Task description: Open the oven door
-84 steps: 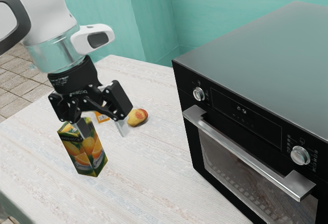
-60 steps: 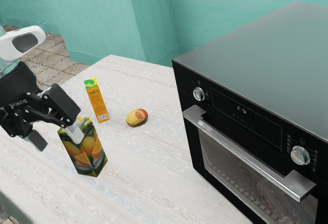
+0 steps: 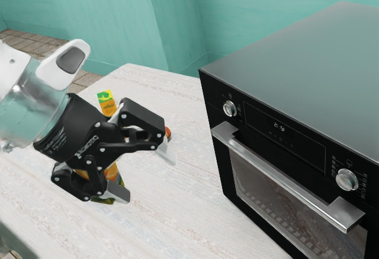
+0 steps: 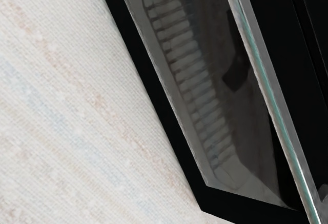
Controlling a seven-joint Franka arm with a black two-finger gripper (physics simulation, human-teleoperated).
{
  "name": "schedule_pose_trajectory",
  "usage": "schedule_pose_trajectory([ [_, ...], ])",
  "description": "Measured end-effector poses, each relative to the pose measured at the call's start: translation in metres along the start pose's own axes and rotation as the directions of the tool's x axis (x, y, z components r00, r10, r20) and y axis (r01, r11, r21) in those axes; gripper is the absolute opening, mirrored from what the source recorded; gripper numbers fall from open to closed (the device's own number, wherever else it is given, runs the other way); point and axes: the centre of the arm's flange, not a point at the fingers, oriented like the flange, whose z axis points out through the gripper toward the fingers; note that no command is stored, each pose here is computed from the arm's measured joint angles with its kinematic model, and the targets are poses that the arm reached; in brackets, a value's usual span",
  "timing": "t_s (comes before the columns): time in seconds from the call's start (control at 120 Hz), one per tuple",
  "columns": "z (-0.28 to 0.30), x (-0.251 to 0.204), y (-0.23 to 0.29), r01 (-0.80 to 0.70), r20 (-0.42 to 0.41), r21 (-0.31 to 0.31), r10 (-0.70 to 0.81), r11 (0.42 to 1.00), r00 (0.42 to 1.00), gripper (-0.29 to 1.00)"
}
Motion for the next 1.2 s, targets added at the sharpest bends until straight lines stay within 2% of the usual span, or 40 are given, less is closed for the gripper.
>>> schedule_pose_trajectory([
  [0.183,0.035,-0.01,0.025,0.144,-0.083,0.003,-0.144,0.99,0.986,0.7],
  [0.5,0.072,0.0,0.045,0.344,-0.148,-0.072,-0.351,0.936,0.925,0.7],
  [0.633,0.083,0.01,0.049,0.407,-0.16,-0.099,-0.418,0.908,0.894,0.7],
  [0.917,0.121,0.03,0.056,0.487,-0.162,-0.102,-0.498,0.867,0.852,0.7],
  [1.058,0.127,0.034,0.058,0.503,-0.149,-0.104,-0.513,0.858,0.845,0.7],
  [1.2,0.144,0.039,0.057,0.506,-0.151,-0.082,-0.512,0.859,0.845,0.7],
])
